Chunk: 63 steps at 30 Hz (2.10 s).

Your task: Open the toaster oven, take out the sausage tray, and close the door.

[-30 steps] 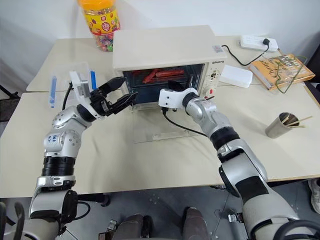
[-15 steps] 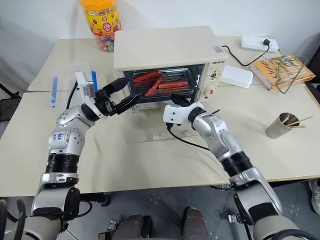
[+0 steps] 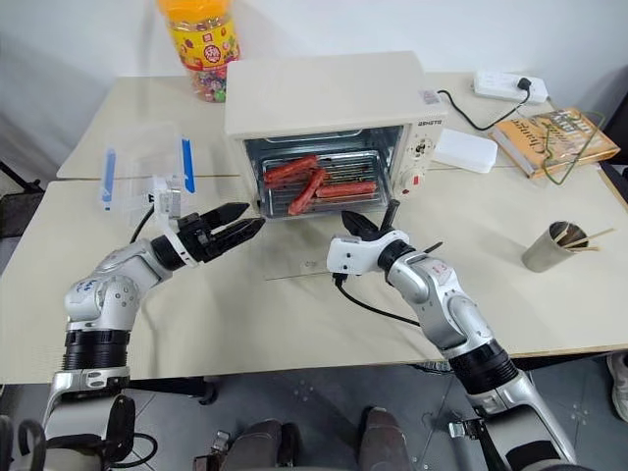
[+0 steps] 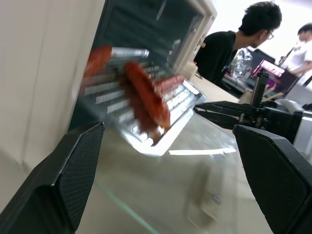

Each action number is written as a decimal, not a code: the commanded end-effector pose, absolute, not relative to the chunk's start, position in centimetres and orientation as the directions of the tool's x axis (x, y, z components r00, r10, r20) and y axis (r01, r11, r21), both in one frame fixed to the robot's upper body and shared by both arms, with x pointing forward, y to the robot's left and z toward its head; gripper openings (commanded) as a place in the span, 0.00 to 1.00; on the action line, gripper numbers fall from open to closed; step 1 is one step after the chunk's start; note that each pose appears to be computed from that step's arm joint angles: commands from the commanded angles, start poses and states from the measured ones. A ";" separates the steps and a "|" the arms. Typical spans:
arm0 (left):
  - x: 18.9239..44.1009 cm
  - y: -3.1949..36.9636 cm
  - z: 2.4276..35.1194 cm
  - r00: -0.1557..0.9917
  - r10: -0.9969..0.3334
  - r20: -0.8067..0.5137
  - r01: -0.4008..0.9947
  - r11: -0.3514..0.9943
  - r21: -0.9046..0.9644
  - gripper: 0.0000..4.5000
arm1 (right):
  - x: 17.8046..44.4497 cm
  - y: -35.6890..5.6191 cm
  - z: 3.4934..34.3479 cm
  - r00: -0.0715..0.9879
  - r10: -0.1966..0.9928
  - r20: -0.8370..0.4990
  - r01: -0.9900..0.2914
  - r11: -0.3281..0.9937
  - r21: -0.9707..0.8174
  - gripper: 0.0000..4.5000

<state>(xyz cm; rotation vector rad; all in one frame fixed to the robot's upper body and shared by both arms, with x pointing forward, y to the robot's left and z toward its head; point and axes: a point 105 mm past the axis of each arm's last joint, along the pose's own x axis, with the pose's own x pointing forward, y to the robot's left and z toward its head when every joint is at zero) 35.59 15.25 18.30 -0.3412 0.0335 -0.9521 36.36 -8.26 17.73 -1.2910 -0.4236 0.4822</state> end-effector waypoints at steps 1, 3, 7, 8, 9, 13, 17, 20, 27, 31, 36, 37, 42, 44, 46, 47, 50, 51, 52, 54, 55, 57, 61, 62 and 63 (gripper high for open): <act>35.6 14.9 19.7 0.585 -0.802 0.120 0.784 0.522 -0.335 1.00 | 36.2 -8.4 19.0 0.823 0.563 0.075 -0.056 0.213 -0.976 0.00; 35.9 14.3 19.8 0.590 -0.800 0.110 0.761 0.505 -0.407 1.00 | 36.3 -8.4 19.2 0.821 0.565 0.082 -0.046 0.209 -0.977 0.00; 36.7 13.6 19.2 0.608 -0.792 0.062 0.718 0.515 -0.468 1.00 | 36.3 -8.5 19.3 0.817 0.571 0.078 -0.042 0.195 -0.980 0.00; 37.0 13.4 19.3 0.615 -0.785 0.072 0.707 0.508 -0.492 1.00 | 36.3 -8.6 19.3 0.816 0.572 0.077 -0.042 0.192 -0.981 0.00; 37.3 13.1 19.5 0.619 -0.781 0.084 0.696 0.495 -0.521 1.00 | 36.3 -8.7 19.3 0.816 0.573 0.077 -0.041 0.190 -0.981 0.00; 38.3 12.2 20.1 0.636 -0.763 0.114 0.658 0.460 -0.596 1.00 | 36.3 -8.8 19.3 0.812 0.579 0.074 -0.042 0.185 -0.982 0.00; 39.3 12.1 20.6 0.663 -0.737 0.131 0.621 0.444 -0.646 1.00 | 36.2 -9.1 19.4 0.811 0.581 0.074 -0.039 0.180 -0.983 0.00; 39.4 12.1 20.5 0.666 -0.737 0.120 0.609 0.444 -0.657 1.00 | 36.1 -9.4 19.3 0.812 0.580 0.069 -0.039 0.172 -0.984 0.00; 37.5 12.8 21.5 0.571 -0.802 0.174 0.788 0.476 -0.390 1.00 | 37.5 -9.0 20.3 0.819 0.563 0.112 -0.004 0.201 -0.980 0.00; 35.7 13.9 21.7 0.504 -0.842 0.193 0.851 0.447 -0.274 1.00 | 38.5 -8.5 20.9 0.819 0.561 0.125 0.009 0.205 -0.979 0.00; 34.5 15.5 22.7 0.480 -0.838 0.260 0.877 0.459 -0.143 1.00 | 39.9 -8.8 21.8 0.831 0.539 0.139 0.023 0.218 -0.976 0.00; 34.2 15.6 22.9 0.470 -0.838 0.278 0.882 0.456 -0.117 1.00 | 40.2 -8.9 21.9 0.833 0.536 0.139 0.024 0.216 -0.976 0.00; 33.2 15.2 22.9 0.409 -0.870 0.274 0.899 0.437 0.044 1.00 | 40.5 -8.8 21.4 0.830 0.545 0.117 -0.032 0.256 -0.966 0.00; 33.2 15.1 23.1 0.401 -0.868 0.292 0.896 0.438 0.072 1.00 | 40.4 -8.6 21.5 0.825 0.551 0.121 -0.026 0.251 -0.968 0.10; 32.9 15.0 23.3 0.379 -0.879 0.291 0.902 0.421 0.096 1.00 | 40.5 -8.6 21.5 0.826 0.550 0.124 -0.014 0.240 -0.971 0.21; 32.9 15.0 23.3 0.377 -0.880 0.289 0.899 0.422 0.114 1.00 | 40.6 -8.6 21.7 0.826 0.548 0.130 -0.005 0.239 -0.971 0.28; 33.0 15.1 23.1 0.383 -0.885 0.265 0.893 0.428 0.141 1.00 | 40.7 -8.5 22.1 0.823 0.550 0.144 0.023 0.221 -0.975 0.51; 33.0 15.1 23.0 0.382 -0.886 0.264 0.894 0.427 0.136 1.00 | 40.8 -8.5 22.1 0.824 0.548 0.145 0.026 0.219 -0.975 0.57; 33.1 15.1 23.0 0.384 -0.884 0.265 0.894 0.428 0.133 1.00 | 40.9 -8.4 22.1 0.824 0.547 0.144 0.026 0.219 -0.975 0.57; 33.2 15.1 23.0 0.385 -0.883 0.268 0.894 0.429 0.129 1.00 | 41.0 -8.3 22.0 0.824 0.549 0.138 0.019 0.216 -0.976 0.57; 33.2 15.1 23.0 0.385 -0.883 0.269 0.894 0.429 0.130 1.00 | 41.1 -8.2 21.9 0.824 0.550 0.135 0.017 0.215 -0.977 0.57; 33.3 15.1 23.1 0.387 -0.880 0.275 0.892 0.432 0.129 1.00 | 41.3 -7.8 21.8 0.823 0.553 0.132 0.014 0.213 -0.977 0.57; 33.5 15.1 23.2 0.391 -0.876 0.281 0.890 0.438 0.128 1.00 | 41.7 -7.3 21.5 0.823 0.554 0.124 0.002 0.216 -0.976 0.57; 33.5 15.2 23.2 0.393 -0.874 0.284 0.888 0.441 0.128 1.00 | 42.0 -7.2 21.2 0.827 0.551 0.114 -0.007 0.212 -0.977 0.57; 33.5 15.2 23.3 0.395 -0.872 0.288 0.887 0.444 0.127 1.00 | 42.2 -7.2 20.9 0.831 0.545 0.107 -0.012 0.211 -0.977 0.57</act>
